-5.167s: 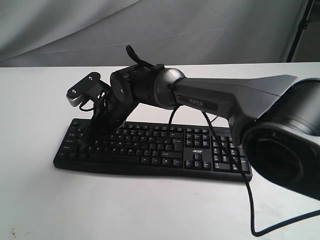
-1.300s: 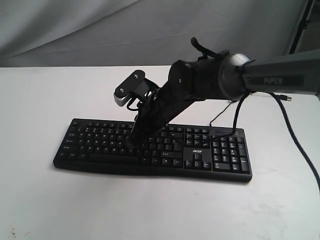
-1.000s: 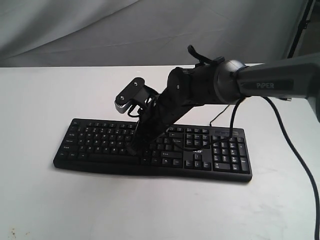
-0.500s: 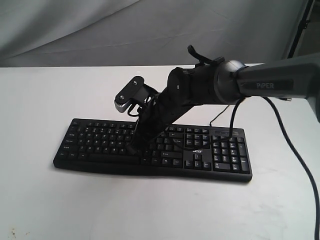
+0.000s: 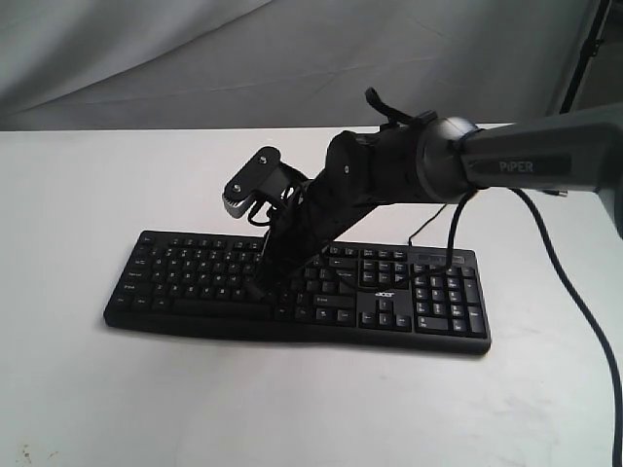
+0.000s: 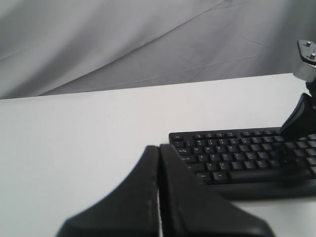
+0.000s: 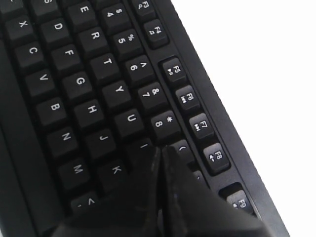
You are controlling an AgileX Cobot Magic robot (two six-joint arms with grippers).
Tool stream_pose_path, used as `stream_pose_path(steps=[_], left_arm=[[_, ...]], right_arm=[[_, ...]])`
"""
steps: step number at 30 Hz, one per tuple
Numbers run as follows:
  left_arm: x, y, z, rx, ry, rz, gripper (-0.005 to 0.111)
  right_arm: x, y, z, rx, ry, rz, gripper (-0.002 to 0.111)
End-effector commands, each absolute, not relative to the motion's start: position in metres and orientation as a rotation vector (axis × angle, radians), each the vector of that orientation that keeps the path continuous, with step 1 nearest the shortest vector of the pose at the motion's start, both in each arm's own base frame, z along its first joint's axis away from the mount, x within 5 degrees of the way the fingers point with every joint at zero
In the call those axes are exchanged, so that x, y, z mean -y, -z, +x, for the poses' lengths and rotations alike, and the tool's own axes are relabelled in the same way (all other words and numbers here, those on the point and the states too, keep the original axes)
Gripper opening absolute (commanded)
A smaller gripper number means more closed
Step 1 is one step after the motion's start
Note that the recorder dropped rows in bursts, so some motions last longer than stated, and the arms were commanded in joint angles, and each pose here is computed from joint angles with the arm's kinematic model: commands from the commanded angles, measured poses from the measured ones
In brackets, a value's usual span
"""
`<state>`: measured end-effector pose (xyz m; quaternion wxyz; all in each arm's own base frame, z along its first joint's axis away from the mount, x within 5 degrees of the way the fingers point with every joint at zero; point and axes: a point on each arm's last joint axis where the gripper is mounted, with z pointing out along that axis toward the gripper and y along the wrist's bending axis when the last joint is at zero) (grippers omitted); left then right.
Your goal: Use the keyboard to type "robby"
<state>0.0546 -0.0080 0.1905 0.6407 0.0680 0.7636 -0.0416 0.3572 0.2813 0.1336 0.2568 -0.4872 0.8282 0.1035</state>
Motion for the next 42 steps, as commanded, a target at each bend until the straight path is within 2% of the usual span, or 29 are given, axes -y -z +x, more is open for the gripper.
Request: stream_pose_path(steps=[1,11,20,32,42], left_arm=[[0.008,-0.19,0.055,-1.736,0.097,0.161,0.0],[0.008,-0.19,0.055,-1.736,0.097,0.161,0.0],[0.008,-0.19,0.055,-1.736,0.097,0.161,0.0],[0.008,-0.19,0.055,-1.736,0.097,0.161,0.0],[0.008,-0.19,0.055,-1.736,0.097,0.161,0.0]], right_arm=[[-0.281,-0.134,0.357,-2.236,-0.277,-1.319,0.0],[-0.281,-0.132,0.358,-2.241,-0.278,-1.319,0.0],[-0.281,-0.114,0.357,-2.279,-0.278,-1.332,0.0],[-0.28,-0.166,0.355,-2.185,-0.291,-1.283,0.0],[-0.295,-0.166,0.342,-2.166,-0.326,-1.319,0.0]])
